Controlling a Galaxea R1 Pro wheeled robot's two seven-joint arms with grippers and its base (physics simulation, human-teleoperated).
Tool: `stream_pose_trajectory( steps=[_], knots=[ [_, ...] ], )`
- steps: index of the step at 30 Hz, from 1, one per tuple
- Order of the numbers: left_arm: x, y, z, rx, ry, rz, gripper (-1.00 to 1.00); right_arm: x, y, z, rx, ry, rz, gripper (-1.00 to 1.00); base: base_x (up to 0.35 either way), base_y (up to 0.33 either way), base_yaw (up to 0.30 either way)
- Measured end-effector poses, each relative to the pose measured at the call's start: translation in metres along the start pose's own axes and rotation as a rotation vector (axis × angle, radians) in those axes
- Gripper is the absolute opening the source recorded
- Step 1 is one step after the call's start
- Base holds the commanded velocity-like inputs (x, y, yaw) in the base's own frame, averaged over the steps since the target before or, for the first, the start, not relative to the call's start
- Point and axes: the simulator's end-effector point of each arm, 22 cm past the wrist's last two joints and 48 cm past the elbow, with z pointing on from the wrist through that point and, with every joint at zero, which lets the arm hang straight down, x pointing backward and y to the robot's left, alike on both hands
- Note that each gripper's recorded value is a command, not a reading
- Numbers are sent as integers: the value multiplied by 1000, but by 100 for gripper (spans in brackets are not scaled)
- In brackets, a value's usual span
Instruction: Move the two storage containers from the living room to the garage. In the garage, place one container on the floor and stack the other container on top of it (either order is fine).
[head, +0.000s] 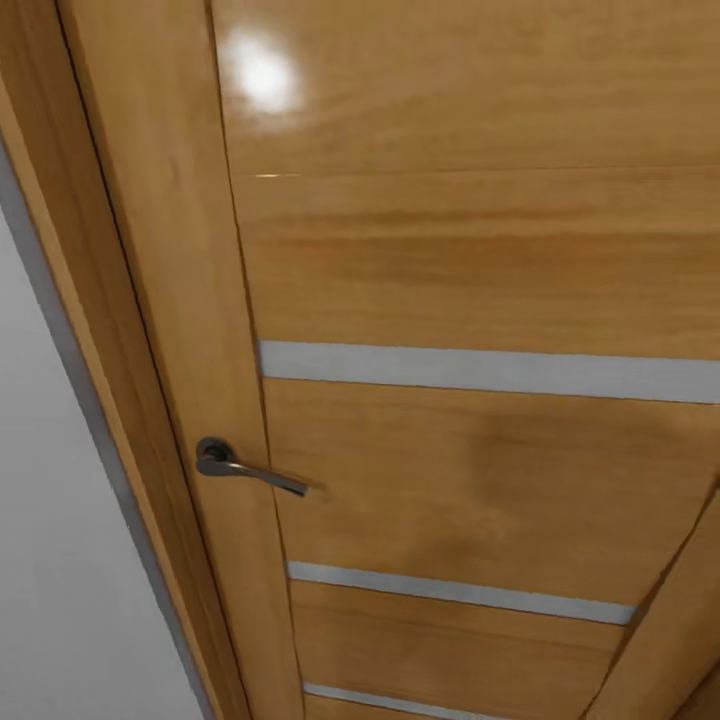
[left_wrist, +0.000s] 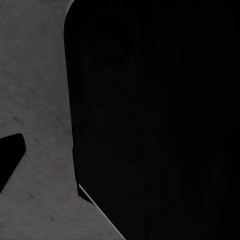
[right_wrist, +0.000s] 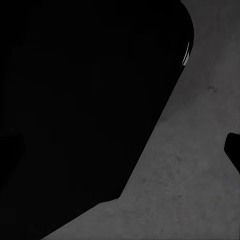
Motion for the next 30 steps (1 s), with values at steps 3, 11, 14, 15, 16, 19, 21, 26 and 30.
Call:
stream_pose_trajectory(
  steps=[3,11,14,15,16,19,21,26,30],
  knots=[
    [-1,0,0,0,-2,0,100,0,0,0,1,-1,0,100,0,0,-211],
    [-3,0,0,-1,-7,0,100,-2,-1,0,3,-6,0,100,0,0,-202],
    [-3,0,0,-1,-9,-1,100,-3,-1,0,4,-7,0,100,0,0,-161],
    [-4,0,0,-1,-9,-1,100,-3,-1,0,4,-8,0,100,0,0,-91],
    [-4,0,0,-1,-10,-1,100,-3,-2,0,4,-8,0,100,0,0,-58],
    [-4,0,0,-1,-10,-2,100,-4,-2,0,5,-10,0,100,0,0,-27],
    [-4,0,0,-1,-10,-2,100,-4,-2,0,5,-10,0,100,-11,0,-10],
    [-4,0,0,-1,-11,-2,100,-4,-2,0,4,-9,0,100,-192,0,-3],
    [-4,0,0,-1,-11,-2,100,-4,-2,0,4,-10,0,100,-224,0,0]
  ],
)
